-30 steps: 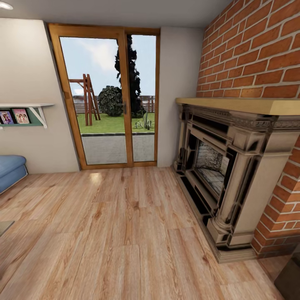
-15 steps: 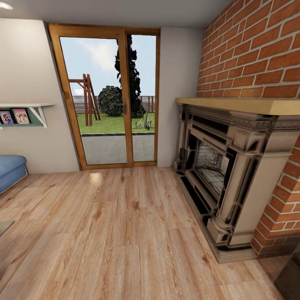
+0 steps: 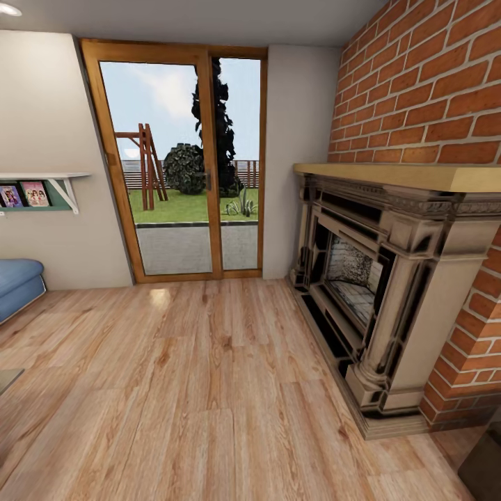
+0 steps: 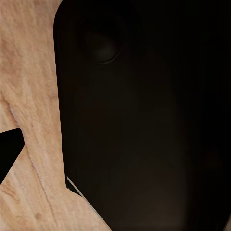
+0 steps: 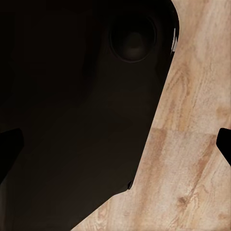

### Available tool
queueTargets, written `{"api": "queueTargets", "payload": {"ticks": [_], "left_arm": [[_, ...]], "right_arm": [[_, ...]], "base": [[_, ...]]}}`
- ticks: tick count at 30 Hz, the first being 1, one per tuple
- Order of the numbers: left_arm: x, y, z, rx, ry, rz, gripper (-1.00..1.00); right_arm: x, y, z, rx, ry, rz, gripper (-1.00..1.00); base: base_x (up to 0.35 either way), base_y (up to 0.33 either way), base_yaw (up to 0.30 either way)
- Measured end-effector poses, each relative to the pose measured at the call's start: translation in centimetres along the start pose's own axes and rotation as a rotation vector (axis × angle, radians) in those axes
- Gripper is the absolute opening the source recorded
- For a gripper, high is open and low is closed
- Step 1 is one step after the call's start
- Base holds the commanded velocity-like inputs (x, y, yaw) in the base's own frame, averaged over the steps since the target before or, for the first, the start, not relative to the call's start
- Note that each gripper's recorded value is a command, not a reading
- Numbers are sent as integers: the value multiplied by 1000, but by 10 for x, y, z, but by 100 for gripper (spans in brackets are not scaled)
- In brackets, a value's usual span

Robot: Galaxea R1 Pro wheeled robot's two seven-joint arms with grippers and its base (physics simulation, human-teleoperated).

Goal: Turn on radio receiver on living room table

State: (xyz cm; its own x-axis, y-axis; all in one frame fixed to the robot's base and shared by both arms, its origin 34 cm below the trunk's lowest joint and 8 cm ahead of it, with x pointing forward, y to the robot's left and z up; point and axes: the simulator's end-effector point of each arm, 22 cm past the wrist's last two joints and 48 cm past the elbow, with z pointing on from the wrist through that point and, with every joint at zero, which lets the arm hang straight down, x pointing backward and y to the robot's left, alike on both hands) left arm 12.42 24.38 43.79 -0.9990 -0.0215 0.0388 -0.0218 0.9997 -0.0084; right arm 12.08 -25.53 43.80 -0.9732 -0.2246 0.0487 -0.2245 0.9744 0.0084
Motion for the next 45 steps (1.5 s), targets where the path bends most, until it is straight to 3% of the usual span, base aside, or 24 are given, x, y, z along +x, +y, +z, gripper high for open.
{"api": "queueTargets", "payload": {"ticks": [6,7,10,14,45], "left_arm": [[0,0,0,0,0,0,100],[-2,10,0,-13,-5,22,100],[-7,14,0,-18,-16,23,100],[-9,15,0,-20,-21,23,100],[-5,15,0,-19,-12,23,100]], "right_arm": [[0,0,0,0,0,0,100],[-3,2,0,0,-8,165,100],[-4,1,0,2,-12,116,100],[-5,0,0,3,-14,97,100],[-5,0,0,3,-15,120,100]], "base": [[0,0,0],[0,0,0],[0,0,0],[0,0,0],[0,0,0]]}}
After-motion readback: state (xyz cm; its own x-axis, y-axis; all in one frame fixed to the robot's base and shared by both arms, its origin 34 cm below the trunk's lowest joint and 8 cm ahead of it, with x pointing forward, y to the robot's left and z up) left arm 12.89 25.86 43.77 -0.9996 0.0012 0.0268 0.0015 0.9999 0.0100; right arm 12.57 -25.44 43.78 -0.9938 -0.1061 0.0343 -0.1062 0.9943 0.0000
